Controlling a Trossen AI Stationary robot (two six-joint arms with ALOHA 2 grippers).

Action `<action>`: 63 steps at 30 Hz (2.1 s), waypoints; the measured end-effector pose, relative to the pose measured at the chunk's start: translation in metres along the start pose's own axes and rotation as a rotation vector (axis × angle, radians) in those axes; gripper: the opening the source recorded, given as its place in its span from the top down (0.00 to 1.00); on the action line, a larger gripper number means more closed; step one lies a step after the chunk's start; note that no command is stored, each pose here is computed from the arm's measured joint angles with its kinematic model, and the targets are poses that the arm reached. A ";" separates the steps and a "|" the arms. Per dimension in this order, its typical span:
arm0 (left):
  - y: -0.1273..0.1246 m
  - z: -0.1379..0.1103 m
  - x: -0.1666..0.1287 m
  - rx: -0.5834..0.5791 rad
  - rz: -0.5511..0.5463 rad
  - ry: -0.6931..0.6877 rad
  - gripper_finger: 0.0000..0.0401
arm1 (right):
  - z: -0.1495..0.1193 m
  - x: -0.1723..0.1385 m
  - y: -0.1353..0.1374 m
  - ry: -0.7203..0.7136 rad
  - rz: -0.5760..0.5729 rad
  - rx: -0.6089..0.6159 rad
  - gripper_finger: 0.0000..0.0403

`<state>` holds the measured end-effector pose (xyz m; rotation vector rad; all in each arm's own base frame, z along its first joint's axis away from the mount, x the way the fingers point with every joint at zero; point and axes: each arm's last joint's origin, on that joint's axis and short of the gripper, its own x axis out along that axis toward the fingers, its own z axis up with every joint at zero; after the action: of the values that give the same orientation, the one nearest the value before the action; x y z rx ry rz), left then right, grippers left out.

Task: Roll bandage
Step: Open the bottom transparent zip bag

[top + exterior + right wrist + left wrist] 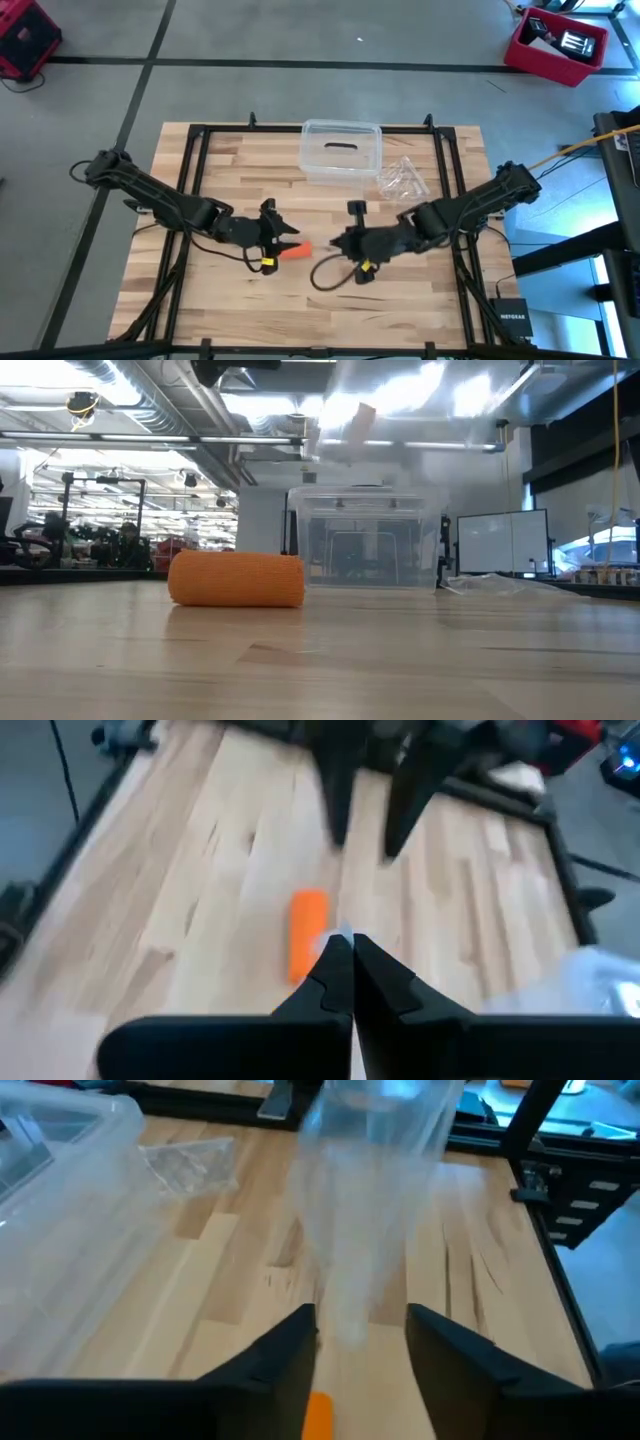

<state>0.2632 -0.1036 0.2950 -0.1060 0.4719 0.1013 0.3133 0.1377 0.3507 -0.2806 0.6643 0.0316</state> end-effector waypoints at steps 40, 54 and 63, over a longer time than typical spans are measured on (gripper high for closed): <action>-0.027 -0.046 0.085 0.176 0.018 0.080 0.63 | -0.119 0.064 0.063 -0.325 -0.080 0.107 1.00; -0.032 -0.052 0.097 0.200 -0.003 0.059 0.77 | -0.118 0.064 0.065 -0.334 0.004 0.128 1.00; -0.033 -0.044 0.088 0.181 0.006 0.070 0.99 | -0.117 0.064 0.062 -0.303 -0.102 0.165 0.85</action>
<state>0.3255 -0.1354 0.2184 0.0693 0.5495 0.0610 0.2853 0.1623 0.2083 -0.1462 0.3485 -0.0769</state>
